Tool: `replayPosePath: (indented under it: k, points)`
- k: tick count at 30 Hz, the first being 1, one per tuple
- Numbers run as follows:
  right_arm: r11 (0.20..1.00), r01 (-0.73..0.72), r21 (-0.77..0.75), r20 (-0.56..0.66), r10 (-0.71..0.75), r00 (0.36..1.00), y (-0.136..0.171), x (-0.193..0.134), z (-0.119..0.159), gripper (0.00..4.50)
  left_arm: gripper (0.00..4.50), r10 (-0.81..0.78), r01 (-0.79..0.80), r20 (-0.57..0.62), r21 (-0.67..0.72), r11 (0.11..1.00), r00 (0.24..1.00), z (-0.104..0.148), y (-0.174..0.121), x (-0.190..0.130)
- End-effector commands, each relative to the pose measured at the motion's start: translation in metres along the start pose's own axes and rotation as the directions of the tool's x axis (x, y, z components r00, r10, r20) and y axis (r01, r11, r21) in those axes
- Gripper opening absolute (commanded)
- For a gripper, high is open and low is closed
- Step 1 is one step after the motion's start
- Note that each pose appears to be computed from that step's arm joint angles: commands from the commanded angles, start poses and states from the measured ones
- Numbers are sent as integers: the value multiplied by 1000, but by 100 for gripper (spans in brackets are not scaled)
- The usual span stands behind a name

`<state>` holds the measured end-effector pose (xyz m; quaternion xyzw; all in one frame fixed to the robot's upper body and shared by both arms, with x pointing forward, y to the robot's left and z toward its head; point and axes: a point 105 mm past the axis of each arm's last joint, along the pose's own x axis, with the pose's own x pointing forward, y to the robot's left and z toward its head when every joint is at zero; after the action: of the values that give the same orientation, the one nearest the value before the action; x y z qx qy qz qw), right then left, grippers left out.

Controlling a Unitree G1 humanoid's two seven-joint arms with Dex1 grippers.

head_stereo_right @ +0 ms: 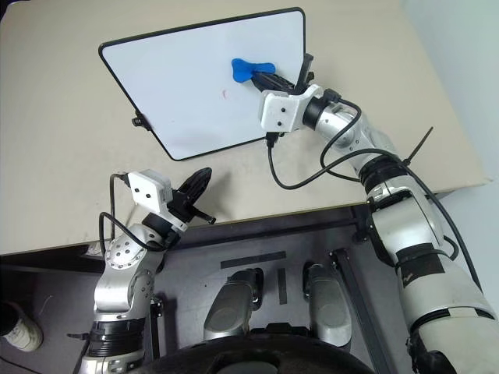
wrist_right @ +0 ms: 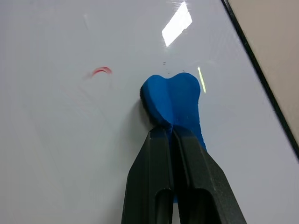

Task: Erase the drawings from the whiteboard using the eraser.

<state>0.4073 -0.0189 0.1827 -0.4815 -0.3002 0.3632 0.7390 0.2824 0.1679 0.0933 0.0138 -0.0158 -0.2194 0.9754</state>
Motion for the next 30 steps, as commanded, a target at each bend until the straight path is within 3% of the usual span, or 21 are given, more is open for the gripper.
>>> replayPosePath:
  k: [1, 6, 14, 18, 23, 30]
  points:
    - [995, -85, 51, -29, 87, 996, 27, -1, -6, 4, 0, -14, 13, 41, 22, 1000, 999, 10, -3, 2]
    - [987, -144, 72, 17, 144, 989, 40, 2, 4, 4, 0, -11, 10, 40, 25, 1000, 999, 11, -2, 2]
    - [997, 77, -16, 99, -75, 992, -18, 16, 26, 4, 0, -15, 14, 40, 27, 1000, 999, 11, -2, 2]
    - [992, 127, -25, 142, -122, 982, -31, 18, 37, 4, 0, -17, 16, 40, 27, 1000, 999, 11, -2, 2]
    - [999, 44, -5, 136, -43, 990, -9, 21, 36, 4, 0, -19, 18, 41, 26, 999, 999, 11, -3, 3]
    - [993, -108, 45, 39, 107, 994, 39, 18, 17, 4, 0, -19, 17, 44, 27, 999, 999, 12, -2, 4]
